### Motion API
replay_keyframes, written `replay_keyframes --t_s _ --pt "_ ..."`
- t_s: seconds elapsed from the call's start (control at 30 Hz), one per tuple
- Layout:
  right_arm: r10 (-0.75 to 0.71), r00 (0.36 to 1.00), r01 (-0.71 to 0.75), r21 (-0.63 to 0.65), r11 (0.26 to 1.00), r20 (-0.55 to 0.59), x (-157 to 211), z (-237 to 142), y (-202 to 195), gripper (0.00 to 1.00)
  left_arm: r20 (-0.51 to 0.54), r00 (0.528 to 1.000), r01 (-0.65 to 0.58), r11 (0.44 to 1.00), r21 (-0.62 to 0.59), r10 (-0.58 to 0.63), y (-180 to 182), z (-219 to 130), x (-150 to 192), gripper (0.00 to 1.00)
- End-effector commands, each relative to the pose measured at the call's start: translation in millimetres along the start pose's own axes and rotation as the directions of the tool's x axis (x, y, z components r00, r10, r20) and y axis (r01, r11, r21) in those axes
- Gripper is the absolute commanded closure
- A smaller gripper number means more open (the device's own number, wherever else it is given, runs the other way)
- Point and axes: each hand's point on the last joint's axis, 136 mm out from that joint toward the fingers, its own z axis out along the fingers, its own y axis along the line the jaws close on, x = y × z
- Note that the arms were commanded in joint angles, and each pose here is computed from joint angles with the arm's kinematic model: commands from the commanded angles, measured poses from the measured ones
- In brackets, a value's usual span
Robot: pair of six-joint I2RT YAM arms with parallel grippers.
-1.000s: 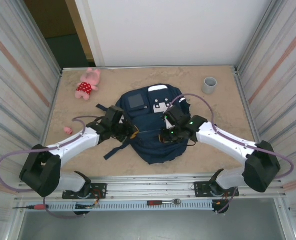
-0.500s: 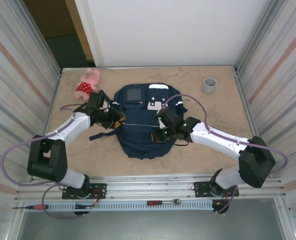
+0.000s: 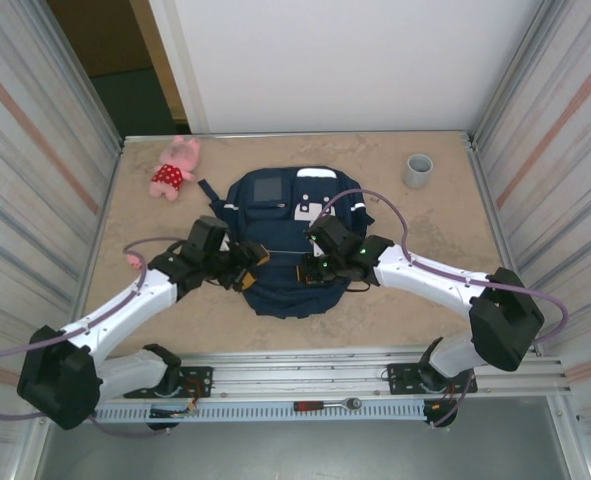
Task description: Pack the student bag
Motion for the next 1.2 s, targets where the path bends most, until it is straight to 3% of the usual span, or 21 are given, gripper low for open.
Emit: replay_keyframes --t_s 0.0,0.13,0.3,0.4,0.57,0.67,0.77,0.93,1.17 --pt "-0.017 1.0 0.019 -0.044 0.999 0.025 -6 -1 14 1.0 0.114 0.987 0.105 0.991 0.083 -0.114 -15 6 -12 0.42" --pt "-0.023 0.999 0.025 -0.054 0.998 0.029 -2 -1 15 1.0 0.072 0.988 0.134 0.988 0.081 -0.14 -16 28 -2 0.42" --pt "-0.025 0.999 0.027 -0.051 0.998 0.037 -1 -2 12 1.0 0.094 0.987 0.126 0.99 0.06 -0.131 -18 43 -7 0.46" --pt "-0.034 0.999 0.036 -0.063 0.997 0.041 -1 -3 15 1.0 0.121 0.985 0.119 0.992 0.046 -0.124 -18 48 -16 0.55" --pt "-0.048 0.998 0.05 -0.066 0.997 0.028 0 -9 14 1.0 0.143 0.982 0.124 0.992 0.025 -0.126 -10 49 -31 0.78" --pt "-0.013 1.0 0.013 -0.017 1.0 0.006 1 -14 -6 1.0 0.157 0.985 0.081 0.997 -0.017 -0.078 -4 41 -35 0.91" --pt "0.028 0.999 -0.027 0.063 0.998 -0.018 0 -22 -37 1.0 0.165 0.985 0.064 0.997 -0.046 -0.056 6 32 -36 0.98" --pt "0.072 0.997 -0.066 0.194 0.979 -0.021 -6 -40 -86 1.0 0.194 0.978 0.087 0.995 -0.047 -0.077 22 16 -44 1.0" --pt "0.125 0.992 -0.126 0.235 0.964 0.019 -23 -44 -117 1.0 0.178 0.982 0.066 0.997 -0.032 -0.06 23 11 -46 1.0"
